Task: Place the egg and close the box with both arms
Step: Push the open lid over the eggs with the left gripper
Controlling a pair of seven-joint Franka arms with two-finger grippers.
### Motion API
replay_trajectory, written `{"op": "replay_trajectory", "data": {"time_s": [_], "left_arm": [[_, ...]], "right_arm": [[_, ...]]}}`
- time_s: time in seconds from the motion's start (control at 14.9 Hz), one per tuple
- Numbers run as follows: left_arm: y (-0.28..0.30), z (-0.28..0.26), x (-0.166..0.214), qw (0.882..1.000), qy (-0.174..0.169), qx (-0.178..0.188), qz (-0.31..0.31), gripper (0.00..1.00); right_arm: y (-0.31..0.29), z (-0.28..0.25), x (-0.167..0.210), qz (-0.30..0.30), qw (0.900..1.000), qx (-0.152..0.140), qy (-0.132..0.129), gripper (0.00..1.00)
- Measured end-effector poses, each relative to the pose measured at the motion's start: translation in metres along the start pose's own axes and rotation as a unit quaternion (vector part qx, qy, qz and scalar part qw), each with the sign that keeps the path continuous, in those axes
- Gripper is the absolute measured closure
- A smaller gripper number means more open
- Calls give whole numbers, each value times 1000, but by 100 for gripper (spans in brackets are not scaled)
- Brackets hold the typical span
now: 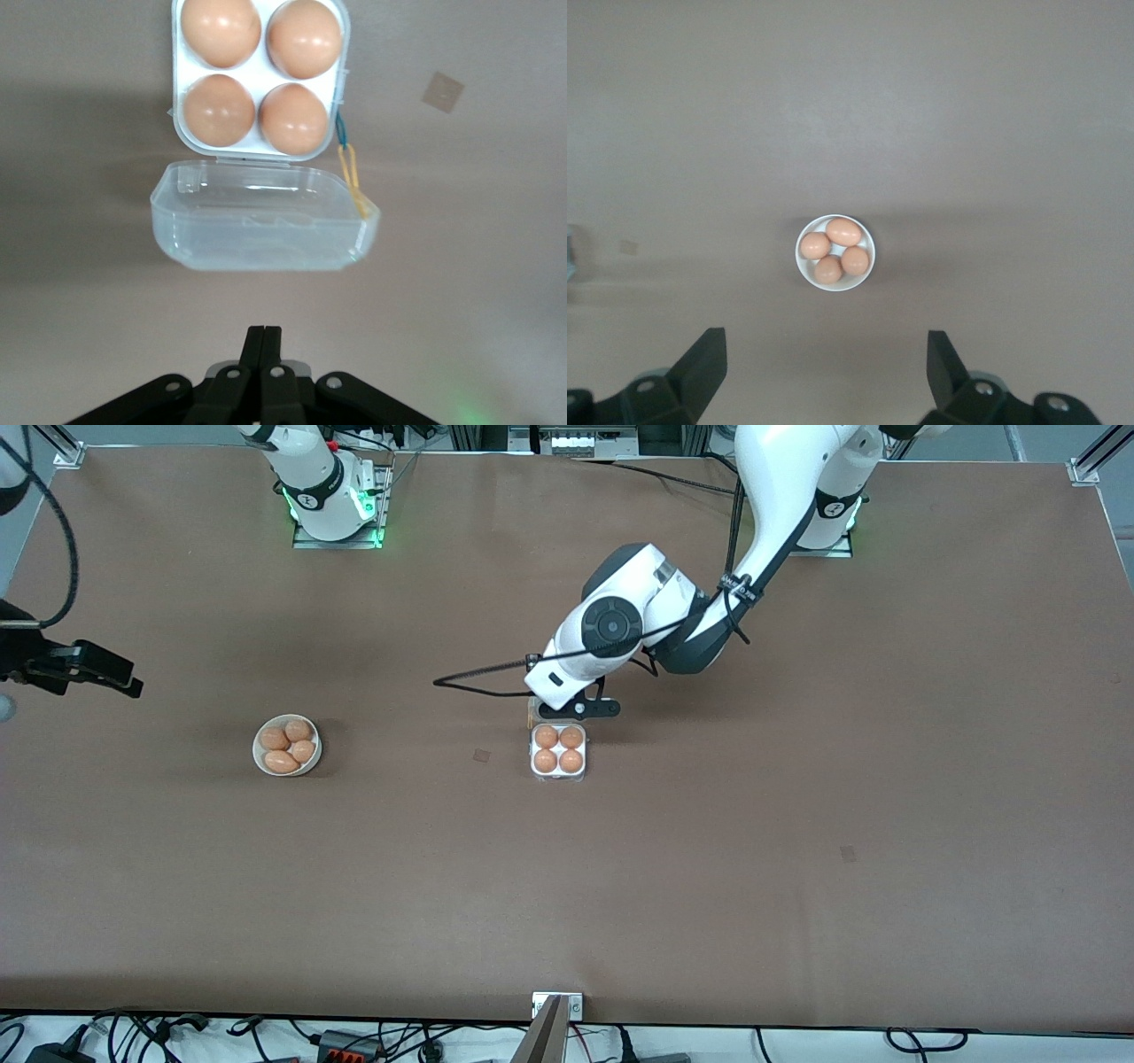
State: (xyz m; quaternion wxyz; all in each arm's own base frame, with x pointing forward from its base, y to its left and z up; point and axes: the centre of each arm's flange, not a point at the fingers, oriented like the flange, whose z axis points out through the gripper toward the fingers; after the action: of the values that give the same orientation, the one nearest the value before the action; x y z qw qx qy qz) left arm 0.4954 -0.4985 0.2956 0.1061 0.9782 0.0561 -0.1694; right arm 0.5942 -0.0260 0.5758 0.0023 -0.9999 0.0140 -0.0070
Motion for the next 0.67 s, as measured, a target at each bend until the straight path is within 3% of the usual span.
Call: {"op": "replay_trajectory", "data": {"time_s": [0.33,0.67], "left_arm": [[-1,17,5,1000,-5,1,-3,99],[2,39,9,1000,1,14,8,99]], "right_arm": [[-7,-1,-34,-12,1000,-5,15,0],[-7,-8,-36,-12,1000,-5,25,0]]}}
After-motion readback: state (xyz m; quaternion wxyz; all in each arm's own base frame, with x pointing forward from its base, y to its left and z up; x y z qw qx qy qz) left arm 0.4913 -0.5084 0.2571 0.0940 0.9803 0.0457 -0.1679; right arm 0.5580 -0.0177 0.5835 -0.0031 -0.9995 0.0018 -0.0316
